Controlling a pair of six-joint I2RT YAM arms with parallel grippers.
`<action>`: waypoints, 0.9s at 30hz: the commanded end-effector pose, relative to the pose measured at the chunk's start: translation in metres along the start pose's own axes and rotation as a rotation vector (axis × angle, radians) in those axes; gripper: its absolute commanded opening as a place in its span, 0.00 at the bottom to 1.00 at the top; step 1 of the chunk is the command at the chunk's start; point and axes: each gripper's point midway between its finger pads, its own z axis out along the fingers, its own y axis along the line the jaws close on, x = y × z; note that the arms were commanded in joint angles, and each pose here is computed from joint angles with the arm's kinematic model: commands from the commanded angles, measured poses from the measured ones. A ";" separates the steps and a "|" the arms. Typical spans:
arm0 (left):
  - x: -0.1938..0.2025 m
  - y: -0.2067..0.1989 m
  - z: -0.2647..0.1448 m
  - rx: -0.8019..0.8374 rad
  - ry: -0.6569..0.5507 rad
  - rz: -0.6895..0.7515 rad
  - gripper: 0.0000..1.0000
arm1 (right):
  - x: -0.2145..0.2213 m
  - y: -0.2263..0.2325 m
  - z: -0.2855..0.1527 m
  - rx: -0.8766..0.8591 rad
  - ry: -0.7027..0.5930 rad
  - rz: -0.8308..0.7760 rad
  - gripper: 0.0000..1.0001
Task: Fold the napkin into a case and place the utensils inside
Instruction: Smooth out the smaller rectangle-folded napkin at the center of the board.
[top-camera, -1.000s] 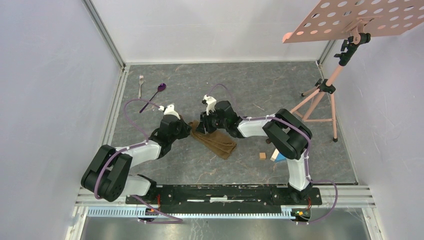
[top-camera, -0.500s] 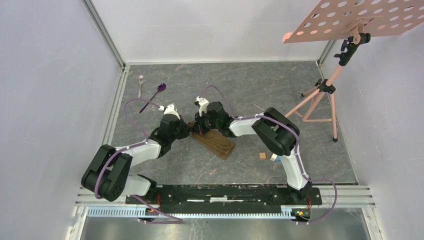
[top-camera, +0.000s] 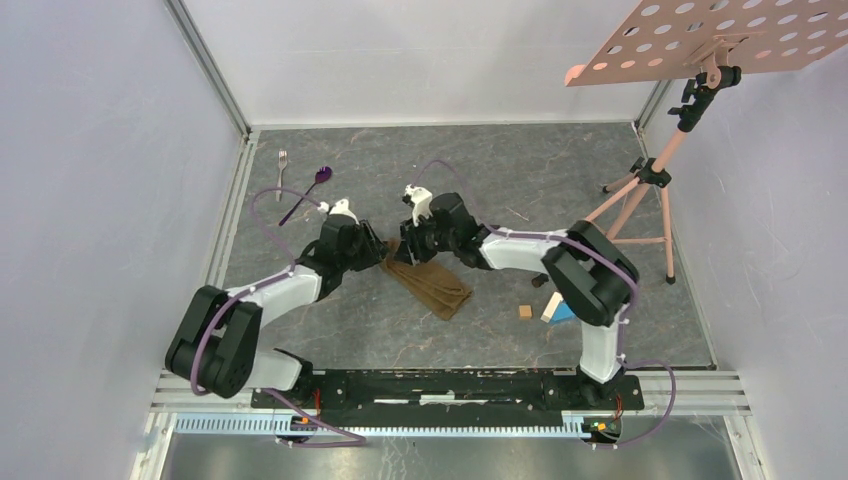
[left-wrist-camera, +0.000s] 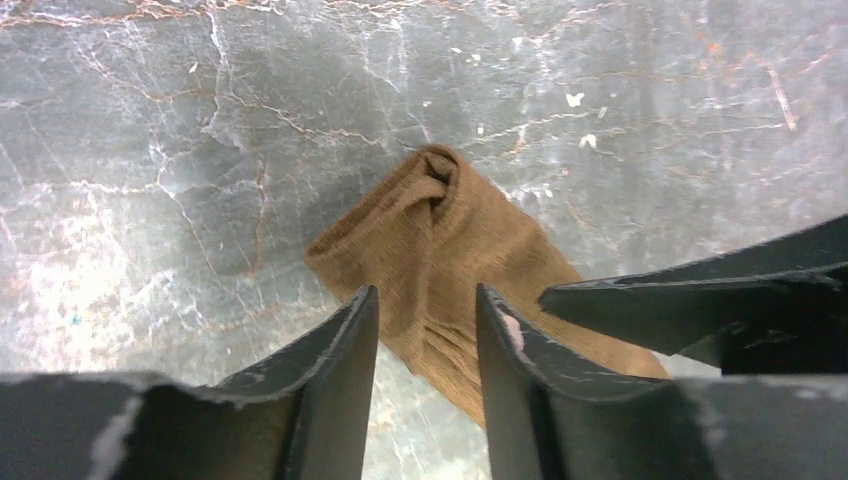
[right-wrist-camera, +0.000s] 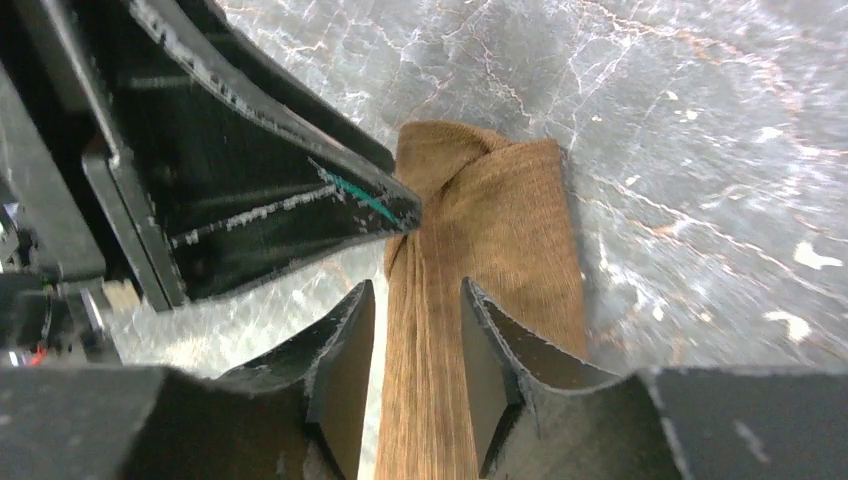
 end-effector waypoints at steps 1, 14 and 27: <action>-0.027 -0.023 -0.032 0.031 -0.025 -0.061 0.54 | -0.006 0.010 -0.043 -0.010 0.031 -0.190 0.48; 0.026 -0.026 -0.052 0.155 0.250 -0.514 0.56 | 0.017 0.015 -0.062 0.196 0.216 -0.723 0.57; 0.063 -0.020 -0.018 0.149 0.326 -0.637 0.34 | 0.036 0.003 -0.052 0.284 0.250 -0.736 0.45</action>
